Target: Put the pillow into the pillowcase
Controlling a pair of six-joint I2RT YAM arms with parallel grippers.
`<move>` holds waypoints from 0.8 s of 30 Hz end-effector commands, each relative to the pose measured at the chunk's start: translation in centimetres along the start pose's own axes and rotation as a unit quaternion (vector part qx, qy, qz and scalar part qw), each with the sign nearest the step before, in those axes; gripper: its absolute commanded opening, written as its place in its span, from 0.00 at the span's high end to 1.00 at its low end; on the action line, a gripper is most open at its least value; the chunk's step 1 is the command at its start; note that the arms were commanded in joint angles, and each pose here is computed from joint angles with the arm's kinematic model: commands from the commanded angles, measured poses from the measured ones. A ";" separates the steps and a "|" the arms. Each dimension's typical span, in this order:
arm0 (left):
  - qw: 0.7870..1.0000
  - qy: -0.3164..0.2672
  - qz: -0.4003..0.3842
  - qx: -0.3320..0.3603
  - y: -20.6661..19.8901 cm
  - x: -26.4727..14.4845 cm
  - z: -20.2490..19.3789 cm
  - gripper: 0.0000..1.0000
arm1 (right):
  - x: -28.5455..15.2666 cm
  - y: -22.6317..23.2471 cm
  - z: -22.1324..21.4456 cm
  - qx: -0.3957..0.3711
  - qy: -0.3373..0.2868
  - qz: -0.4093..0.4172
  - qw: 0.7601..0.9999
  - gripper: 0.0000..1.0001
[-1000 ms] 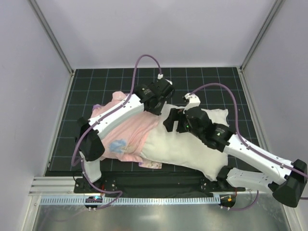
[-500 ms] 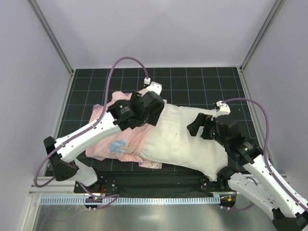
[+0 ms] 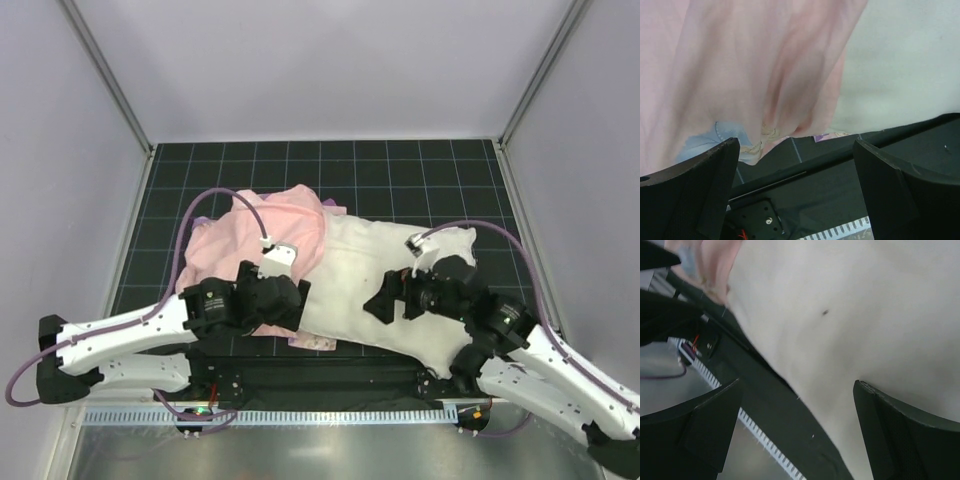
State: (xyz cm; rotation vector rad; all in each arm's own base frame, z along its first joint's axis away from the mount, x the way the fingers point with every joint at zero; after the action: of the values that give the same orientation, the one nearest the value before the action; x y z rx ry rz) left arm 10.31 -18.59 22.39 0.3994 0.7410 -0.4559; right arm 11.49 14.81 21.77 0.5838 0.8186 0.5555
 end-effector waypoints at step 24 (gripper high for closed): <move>0.993 -0.018 0.026 -0.116 2.0 7.8 3.2 1.00 | 10.0 4.1 -2.1 -0.244 -0.042 -0.299 0.922 0.96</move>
State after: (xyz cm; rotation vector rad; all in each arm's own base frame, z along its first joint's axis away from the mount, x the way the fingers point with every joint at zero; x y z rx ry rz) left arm 17.45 -18.55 15.59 0.2657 0.8201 -0.2214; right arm 13.83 24.47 14.82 -0.1528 0.8080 0.1682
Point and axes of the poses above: each gripper's point midway between its finger pads, its own x axis out along the fingers, its own y axis along the line the jaws close on, z = x × y, the point moved 6 cm from there along -x, back along the fingers, and after that the axes turned 15 degrees about x, right-handed, at the moved point
